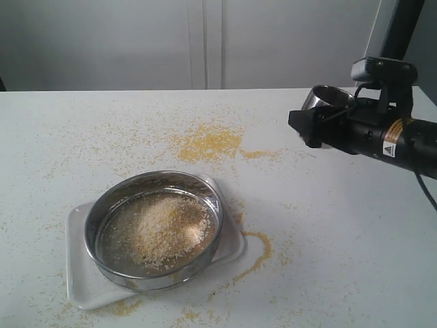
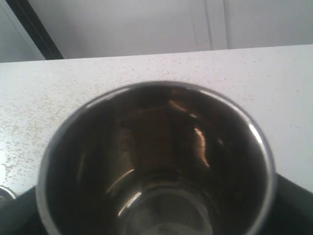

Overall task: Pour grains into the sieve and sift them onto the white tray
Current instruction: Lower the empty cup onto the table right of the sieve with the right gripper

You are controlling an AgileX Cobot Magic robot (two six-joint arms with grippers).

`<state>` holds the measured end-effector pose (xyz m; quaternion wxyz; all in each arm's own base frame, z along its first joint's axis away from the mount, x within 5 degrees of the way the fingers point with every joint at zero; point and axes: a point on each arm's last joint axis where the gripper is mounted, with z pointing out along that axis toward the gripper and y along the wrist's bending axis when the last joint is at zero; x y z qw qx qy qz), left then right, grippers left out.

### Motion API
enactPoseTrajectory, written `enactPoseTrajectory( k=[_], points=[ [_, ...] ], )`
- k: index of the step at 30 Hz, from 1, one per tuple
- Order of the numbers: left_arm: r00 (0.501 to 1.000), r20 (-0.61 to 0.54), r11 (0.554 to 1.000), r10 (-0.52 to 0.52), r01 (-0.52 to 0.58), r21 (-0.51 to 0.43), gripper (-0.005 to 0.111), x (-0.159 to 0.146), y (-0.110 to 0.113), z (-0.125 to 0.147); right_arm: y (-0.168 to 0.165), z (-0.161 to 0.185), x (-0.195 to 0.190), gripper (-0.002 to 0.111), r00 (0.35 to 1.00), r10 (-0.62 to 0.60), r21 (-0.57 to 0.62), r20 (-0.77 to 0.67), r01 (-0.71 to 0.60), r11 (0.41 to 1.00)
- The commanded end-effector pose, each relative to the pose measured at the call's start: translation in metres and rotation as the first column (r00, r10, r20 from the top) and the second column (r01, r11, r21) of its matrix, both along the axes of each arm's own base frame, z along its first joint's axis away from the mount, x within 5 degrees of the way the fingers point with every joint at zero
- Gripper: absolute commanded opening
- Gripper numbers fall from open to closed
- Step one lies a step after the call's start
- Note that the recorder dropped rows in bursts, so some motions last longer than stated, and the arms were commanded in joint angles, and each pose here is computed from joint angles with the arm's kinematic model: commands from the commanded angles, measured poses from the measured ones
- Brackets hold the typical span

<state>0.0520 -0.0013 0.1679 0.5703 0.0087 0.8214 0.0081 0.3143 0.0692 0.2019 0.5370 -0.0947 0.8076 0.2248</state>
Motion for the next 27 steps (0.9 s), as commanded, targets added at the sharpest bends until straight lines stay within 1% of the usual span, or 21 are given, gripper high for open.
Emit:
enactPoseTrajectory(
  k=[1, 3, 5, 6, 8, 9, 12, 24, 27],
  points=[
    [1.000, -0.002, 1.000, 0.002, -0.002, -0.009, 0.001, 0.000, 0.000, -0.001, -0.002, -0.023, 0.007, 0.000, 1.000, -0.001, -0.060, -0.008, 0.000, 0.998],
    [1.000, -0.002, 1.000, 0.002, -0.002, -0.009, 0.001, 0.000, 0.000, -0.001, 0.001, -0.039, 0.012, 0.000, 1.000, 0.017, -0.030, -0.007, -0.017, 0.999],
    [1.000, -0.002, 1.000, 0.002, -0.002, -0.009, 0.001, 0.000, 0.000, -0.001, 0.006, -0.060, 0.017, 0.000, 0.999, 0.053, 0.033, -0.002, -0.053, 0.998],
    [1.000, -0.002, 1.000, 0.002, -0.002, -0.009, 0.001, 0.000, 0.000, -0.001, 0.007, -0.065, 0.019, 0.000, 0.998, 0.063, 0.040, -0.006, -0.063, 0.997],
    [1.000, -0.002, 1.000, 0.002, -0.002, -0.009, 0.001, 0.000, 0.000, -0.001, 0.012, -0.079, 0.024, 0.000, 0.994, 0.107, -0.010, -0.009, -0.107, 0.994],
    [1.000, -0.002, 1.000, 0.002, -0.002, -0.009, 0.001, 0.000, 0.000, -0.001, 0.017, -0.085, 0.026, 0.000, 0.989, 0.145, -0.072, 0.004, -0.144, 0.987],
    [1.000, -0.002, 1.000, 0.002, -0.002, -0.009, 0.001, 0.000, 0.000, -0.001, 0.024, -0.092, 0.030, 0.000, 0.986, 0.164, -0.110, -0.016, -0.165, 0.980],
    [1.000, -0.002, 1.000, 0.002, -0.002, -0.009, 0.001, 0.000, 0.000, -0.001, 0.038, -0.108, 0.049, 0.000, 0.982, 0.189, -0.117, -0.024, -0.190, 0.975],
    [1.000, -0.002, 1.000, 0.002, -0.002, -0.009, 0.001, 0.000, 0.000, -0.001, 0.041, -0.110, 0.053, 0.000, 0.978, 0.207, -0.139, -0.014, -0.207, 0.968]
  ],
)
